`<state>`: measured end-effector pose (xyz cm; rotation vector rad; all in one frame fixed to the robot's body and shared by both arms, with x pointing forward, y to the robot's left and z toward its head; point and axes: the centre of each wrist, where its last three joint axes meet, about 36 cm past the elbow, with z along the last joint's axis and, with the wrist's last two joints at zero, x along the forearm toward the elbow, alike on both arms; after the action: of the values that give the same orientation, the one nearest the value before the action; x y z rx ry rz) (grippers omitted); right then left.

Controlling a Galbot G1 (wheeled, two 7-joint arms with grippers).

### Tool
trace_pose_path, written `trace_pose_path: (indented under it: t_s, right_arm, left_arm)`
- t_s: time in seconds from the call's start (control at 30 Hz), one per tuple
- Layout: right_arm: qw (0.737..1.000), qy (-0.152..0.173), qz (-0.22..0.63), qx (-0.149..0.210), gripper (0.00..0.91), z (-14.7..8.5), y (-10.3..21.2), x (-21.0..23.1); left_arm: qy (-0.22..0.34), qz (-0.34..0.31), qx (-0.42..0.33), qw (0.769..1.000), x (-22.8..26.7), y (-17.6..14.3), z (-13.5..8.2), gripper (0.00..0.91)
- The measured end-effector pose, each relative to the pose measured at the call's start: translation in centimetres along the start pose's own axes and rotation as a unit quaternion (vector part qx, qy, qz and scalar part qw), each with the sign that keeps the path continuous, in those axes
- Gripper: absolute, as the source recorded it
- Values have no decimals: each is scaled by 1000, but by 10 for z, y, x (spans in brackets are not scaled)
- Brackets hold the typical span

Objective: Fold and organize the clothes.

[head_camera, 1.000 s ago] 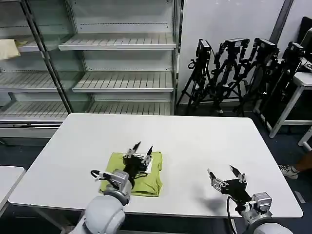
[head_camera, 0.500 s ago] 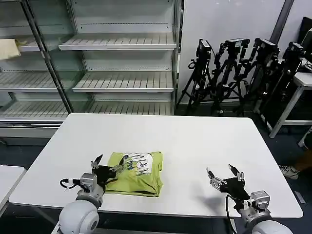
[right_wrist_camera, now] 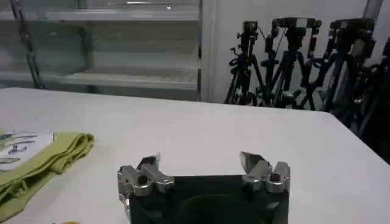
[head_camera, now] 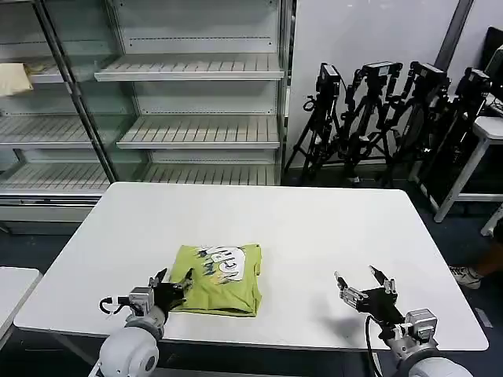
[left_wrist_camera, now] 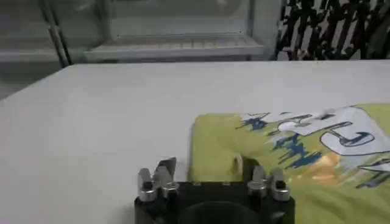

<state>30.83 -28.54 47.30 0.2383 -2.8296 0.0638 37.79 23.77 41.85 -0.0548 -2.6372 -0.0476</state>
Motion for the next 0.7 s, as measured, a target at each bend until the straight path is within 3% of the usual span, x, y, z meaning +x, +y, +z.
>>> trace_pose_path:
  t_s: [0.47,0.7]
  right_arm:
    - [1000,-1,-6,-3,907,0,4,-4]
    - [1000,-5,-7,-1,907,-2,4,-6]
  left_arm:
    - [11,13,-8,1000,-10,-12,9,10]
    - [-3,6,-50,999,-9,-6,8,0]
